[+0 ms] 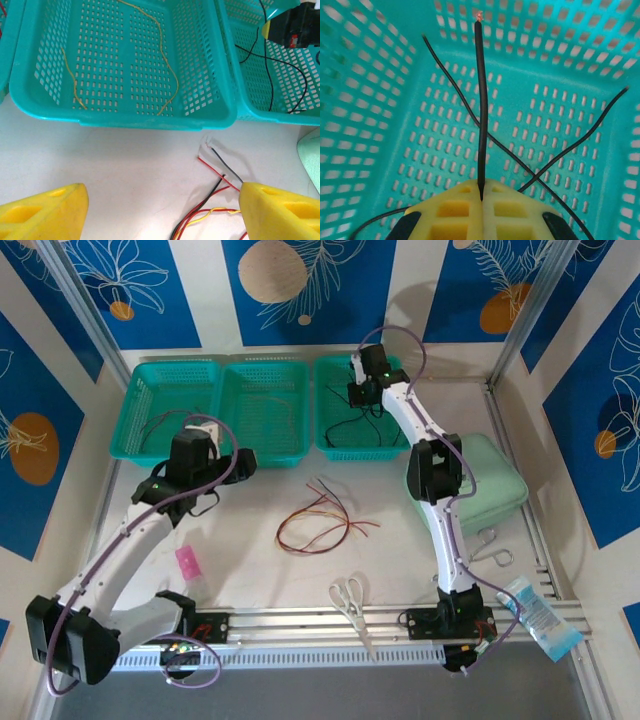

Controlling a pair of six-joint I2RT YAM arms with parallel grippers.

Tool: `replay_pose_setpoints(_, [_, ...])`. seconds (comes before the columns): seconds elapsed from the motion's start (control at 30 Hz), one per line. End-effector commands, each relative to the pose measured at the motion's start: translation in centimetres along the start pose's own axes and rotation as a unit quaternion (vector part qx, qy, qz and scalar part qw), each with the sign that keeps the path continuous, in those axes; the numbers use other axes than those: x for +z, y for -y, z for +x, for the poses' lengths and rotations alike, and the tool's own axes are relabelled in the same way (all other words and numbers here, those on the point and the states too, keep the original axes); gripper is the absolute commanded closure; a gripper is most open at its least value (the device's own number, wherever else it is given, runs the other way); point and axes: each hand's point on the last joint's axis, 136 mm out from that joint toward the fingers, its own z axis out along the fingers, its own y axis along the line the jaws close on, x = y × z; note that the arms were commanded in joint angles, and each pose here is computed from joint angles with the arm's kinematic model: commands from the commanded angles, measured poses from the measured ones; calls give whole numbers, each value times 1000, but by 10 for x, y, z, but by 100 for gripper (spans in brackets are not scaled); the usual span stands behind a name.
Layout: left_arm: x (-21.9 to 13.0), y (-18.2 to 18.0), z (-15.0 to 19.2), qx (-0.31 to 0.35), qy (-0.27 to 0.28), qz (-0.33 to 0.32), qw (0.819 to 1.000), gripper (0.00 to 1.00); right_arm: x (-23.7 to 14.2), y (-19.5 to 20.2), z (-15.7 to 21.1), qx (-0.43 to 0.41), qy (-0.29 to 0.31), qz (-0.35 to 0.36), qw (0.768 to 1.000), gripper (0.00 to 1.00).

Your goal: Untangle the cables

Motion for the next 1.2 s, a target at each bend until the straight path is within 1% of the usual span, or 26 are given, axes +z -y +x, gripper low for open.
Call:
replay_pose_setpoints(0.0, [-6,-4,13,-7,-10,-6,1000,21,6,7,26,8,-60,2,998,100])
replay_pose_setpoints(0.17, [-9,-6,18,-11,-14,-9,1000,21,18,1,42,5,-80,-11,997,100])
replay_pose_setpoints(0.2, [-9,-5,18,-11,-15,-8,1000,21,19,-1,42,1,-80,-14,997,98])
replay_pose_setpoints(0.23, [-10,-4,19,-11,-16,-7,1000,21,18,-3,42,-1,-80,-16,997,92])
replay_pose_setpoints(0.3, [-10,-3,21,-9,-14,-6,1000,21,3,-5,28,-4,-68,-20,997,59])
replay_pose_setpoints(0.33, [-10,-2,22,-6,-15,-6,1000,21,-7,-3,18,-2,-55,-20,998,50])
replay_pose_setpoints(0.43, [-10,-1,25,6,-23,-11,1000,20,-48,-5,-17,-1,-7,-26,1000,35])
replay_pose_setpoints(0.5, [-10,1,26,10,-27,-10,1000,20,-78,-4,-36,-6,22,-21,1000,27])
replay_pose_setpoints(0.57, [-11,6,25,19,-32,-8,999,20,-107,-2,-50,-7,44,-13,999,24])
replay_pose_setpoints(0.67, [-13,13,25,33,-33,-4,999,20,-154,0,-59,13,59,0,998,24])
replay_pose_setpoints(0.73, [-14,17,26,36,-34,1,999,20,-183,2,-54,44,57,13,997,24])
replay_pose_setpoints(0.8, [-13,19,29,41,-38,4,998,19,-213,5,-45,65,52,41,996,24])
replay_pose_setpoints(0.87, [-12,22,35,48,-46,6,998,19,-239,4,-26,61,43,62,995,24])
replay_pose_setpoints(0.93, [-12,25,41,54,-56,8,997,19,-262,-1,-7,57,47,61,995,24])
replay_pose_setpoints(1.07, [-13,32,54,62,-71,15,995,19,-294,-13,47,74,52,28,995,24])
replay_pose_setpoints(1.17, [-12,41,60,65,-69,24,995,19,-302,-24,96,104,39,-9,994,24])
